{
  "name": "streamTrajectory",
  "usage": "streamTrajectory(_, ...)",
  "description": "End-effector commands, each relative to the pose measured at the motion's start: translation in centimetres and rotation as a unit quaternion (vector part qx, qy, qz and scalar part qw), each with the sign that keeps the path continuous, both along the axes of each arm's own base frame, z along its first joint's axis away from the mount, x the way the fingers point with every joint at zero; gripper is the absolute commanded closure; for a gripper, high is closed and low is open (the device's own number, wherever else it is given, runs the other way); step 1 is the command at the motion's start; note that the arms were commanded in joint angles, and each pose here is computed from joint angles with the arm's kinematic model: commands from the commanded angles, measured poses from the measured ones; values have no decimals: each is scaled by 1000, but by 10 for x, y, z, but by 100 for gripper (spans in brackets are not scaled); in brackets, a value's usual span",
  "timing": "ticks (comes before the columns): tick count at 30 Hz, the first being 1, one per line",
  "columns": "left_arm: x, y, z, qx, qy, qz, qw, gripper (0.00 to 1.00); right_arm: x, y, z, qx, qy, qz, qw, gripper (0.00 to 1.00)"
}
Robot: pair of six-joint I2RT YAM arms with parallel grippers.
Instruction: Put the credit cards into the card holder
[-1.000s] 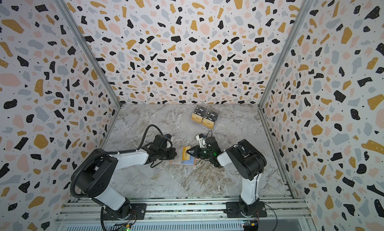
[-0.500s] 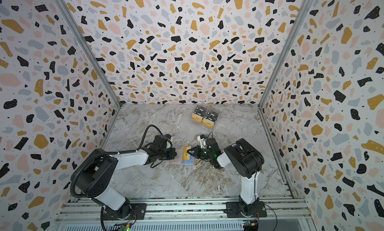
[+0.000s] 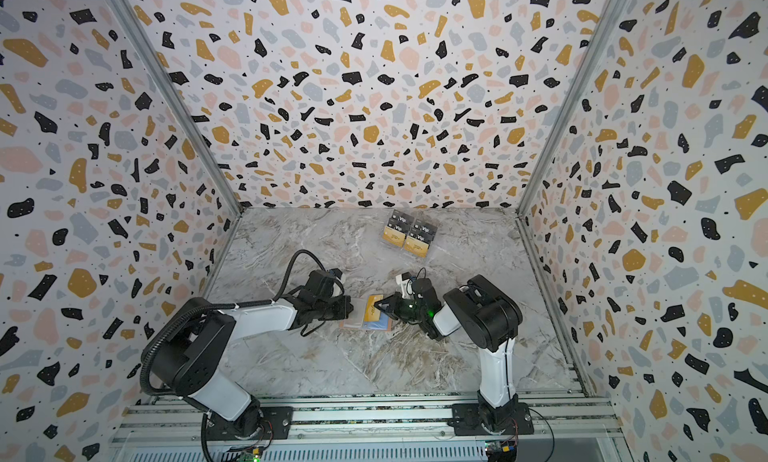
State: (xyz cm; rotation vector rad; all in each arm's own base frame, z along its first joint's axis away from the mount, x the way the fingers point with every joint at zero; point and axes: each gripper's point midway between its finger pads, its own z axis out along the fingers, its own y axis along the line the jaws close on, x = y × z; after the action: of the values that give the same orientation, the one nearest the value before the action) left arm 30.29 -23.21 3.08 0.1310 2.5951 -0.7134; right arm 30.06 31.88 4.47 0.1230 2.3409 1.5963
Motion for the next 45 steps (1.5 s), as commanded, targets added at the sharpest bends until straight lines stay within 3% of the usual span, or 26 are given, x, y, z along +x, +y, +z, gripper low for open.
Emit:
streamTrajectory(1,-6,2,-2,1,3,-3,1000,100,-3,4,4,16,3,5,1000,100)
streamTrajectory(26,-7,2,1,0,-2,-3,1000,100,-12,13,-4,9,20,14,1000,100)
streamTrajectory(45,-8,2,0,-3,-2,-5,1000,100,-21,9,-4,45,54,-15,997,100)
